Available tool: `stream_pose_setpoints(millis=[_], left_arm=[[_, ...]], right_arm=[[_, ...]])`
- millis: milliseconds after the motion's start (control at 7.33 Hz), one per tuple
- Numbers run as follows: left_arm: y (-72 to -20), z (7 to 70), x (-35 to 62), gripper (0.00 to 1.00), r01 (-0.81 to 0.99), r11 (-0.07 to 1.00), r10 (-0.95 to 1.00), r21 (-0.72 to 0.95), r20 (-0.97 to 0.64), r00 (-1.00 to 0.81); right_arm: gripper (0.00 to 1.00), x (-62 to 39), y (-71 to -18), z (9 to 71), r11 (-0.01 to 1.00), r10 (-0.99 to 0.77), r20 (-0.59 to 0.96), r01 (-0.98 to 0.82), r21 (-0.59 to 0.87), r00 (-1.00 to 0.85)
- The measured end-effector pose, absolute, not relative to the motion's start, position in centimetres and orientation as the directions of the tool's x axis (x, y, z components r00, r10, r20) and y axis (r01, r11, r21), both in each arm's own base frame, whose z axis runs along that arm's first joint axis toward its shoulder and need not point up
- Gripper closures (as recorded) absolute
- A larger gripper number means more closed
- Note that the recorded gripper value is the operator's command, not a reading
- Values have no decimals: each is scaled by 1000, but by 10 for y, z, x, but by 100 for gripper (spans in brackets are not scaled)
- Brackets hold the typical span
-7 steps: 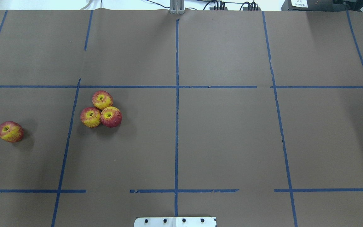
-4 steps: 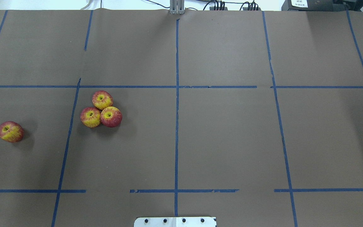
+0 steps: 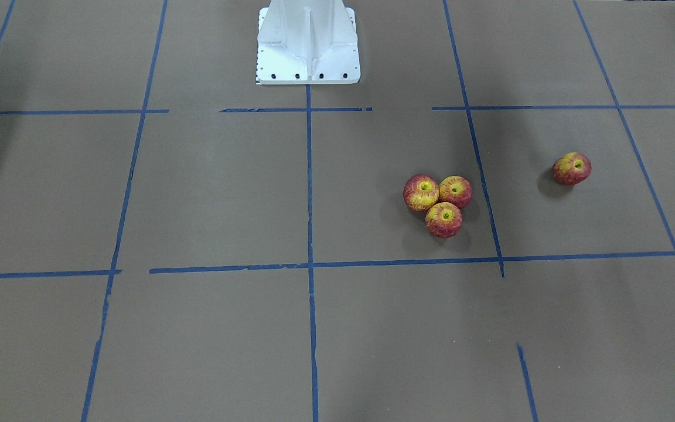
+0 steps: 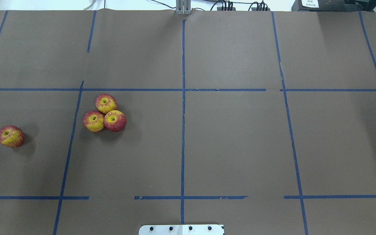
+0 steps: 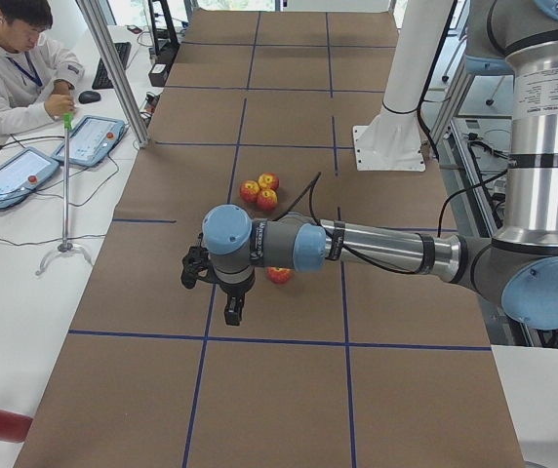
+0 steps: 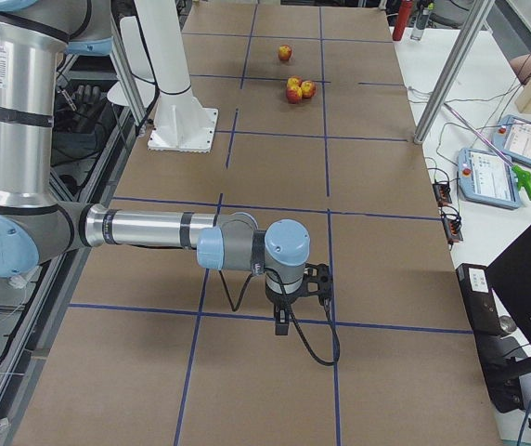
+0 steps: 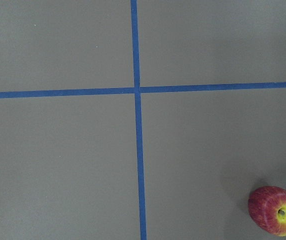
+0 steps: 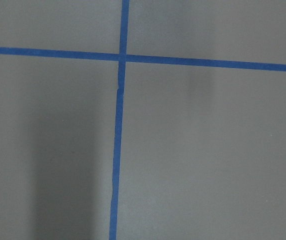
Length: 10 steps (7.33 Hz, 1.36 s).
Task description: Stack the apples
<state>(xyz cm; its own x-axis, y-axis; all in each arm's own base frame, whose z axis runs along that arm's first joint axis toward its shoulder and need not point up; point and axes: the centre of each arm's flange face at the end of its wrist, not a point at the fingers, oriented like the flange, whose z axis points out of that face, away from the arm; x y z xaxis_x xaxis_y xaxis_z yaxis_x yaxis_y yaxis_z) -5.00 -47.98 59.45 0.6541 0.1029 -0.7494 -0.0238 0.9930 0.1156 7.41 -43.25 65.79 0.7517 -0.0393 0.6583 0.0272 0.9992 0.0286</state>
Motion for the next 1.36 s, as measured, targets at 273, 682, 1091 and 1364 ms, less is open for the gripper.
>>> stream_pose_setpoints(millis=[273,682,1091,1364], left_arm=[[-481,590,20,0,-38,994,102,101,-762,639],[-461,584,111,0,-35,998,63,53,-789,611],[-442,586,164,0,-66,998,28,-15,-795,606],[-433,588,190,0,-94,995,21,-46,-790,613]], right_arm=[[0,74,-433,658,999,-39,658,27,29,752],[0,74,-432,658,999,-39,658,27,29,752],[0,74,-432,658,999,-39,658,27,29,752],[0,74,-432,658,999,-39,658,27,29,752]])
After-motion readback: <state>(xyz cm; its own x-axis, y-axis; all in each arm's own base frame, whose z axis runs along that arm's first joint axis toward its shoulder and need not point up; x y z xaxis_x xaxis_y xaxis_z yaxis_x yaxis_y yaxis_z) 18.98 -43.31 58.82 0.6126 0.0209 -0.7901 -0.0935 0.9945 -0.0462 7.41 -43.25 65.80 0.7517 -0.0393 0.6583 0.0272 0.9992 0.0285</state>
